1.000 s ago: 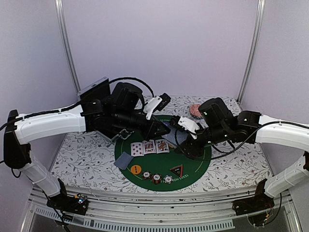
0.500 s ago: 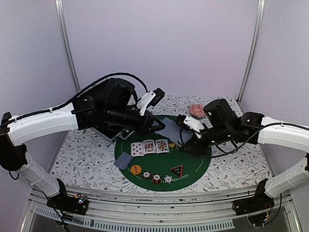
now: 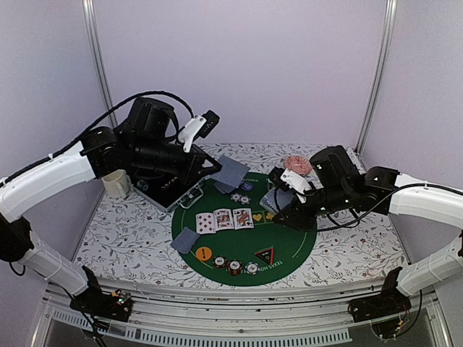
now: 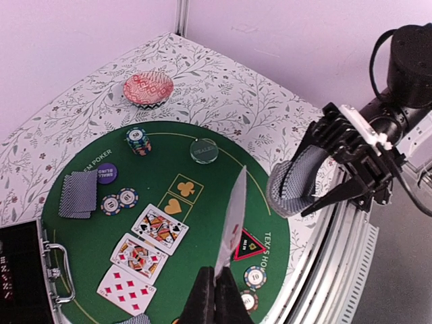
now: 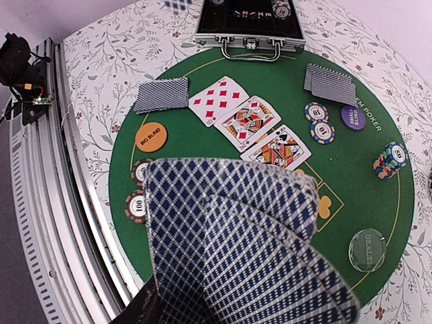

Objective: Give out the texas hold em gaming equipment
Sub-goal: Pick up the poker card from the face-down deck piles, then place the poker card in the community card area.

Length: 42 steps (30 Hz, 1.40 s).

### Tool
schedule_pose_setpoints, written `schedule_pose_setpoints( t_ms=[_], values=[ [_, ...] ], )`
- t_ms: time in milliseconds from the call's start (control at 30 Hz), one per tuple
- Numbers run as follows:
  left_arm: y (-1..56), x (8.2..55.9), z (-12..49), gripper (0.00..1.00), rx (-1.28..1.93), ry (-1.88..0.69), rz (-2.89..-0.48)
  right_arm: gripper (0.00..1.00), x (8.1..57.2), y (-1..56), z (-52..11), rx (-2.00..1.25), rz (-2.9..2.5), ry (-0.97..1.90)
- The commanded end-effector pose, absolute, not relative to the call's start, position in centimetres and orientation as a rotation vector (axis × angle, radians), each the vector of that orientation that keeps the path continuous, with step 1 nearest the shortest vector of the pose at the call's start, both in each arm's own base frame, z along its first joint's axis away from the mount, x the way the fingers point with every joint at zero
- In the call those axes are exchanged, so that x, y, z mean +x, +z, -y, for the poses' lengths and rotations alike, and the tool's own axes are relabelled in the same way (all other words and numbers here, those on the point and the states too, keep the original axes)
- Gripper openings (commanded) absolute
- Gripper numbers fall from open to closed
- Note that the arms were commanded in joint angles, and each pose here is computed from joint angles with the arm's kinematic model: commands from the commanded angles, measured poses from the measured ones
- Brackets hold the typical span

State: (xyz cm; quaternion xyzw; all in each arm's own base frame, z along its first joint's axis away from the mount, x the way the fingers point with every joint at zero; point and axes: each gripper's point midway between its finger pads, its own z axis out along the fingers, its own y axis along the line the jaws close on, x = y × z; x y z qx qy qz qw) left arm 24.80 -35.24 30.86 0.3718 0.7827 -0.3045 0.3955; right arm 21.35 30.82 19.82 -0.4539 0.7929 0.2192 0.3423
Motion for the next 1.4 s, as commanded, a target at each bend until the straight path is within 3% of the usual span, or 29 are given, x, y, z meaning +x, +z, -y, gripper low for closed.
schedule_pose_setpoints(
  t_ms=[0,300,600,1167,1367],
  values=[
    [29.9,26.8,33.2,0.00,0.967,-0.669,-2.036,0.48,21.7,21.0,-30.2,-1.136,-2.037,0.569],
    [23.0,31.4,37.4,0.00,1.203,-0.605,-2.141,0.48,21.4,21.8,-29.3,-1.128,-2.038,0.544],
    [11.8,34.7,43.8,0.00,1.383,-0.658,-2.346,0.48,21.1,21.7,-28.7,-1.126,-2.053,0.533],
    [4.8,34.4,46.7,0.00,1.577,-0.429,-2.332,0.48,21.2,21.3,-29.3,-1.139,-2.067,0.544],
    [3.5,36.1,46.2,0.00,1.574,-0.202,-2.293,0.48,21.2,21.5,-29.5,-1.140,-2.064,0.553]
  ],
)
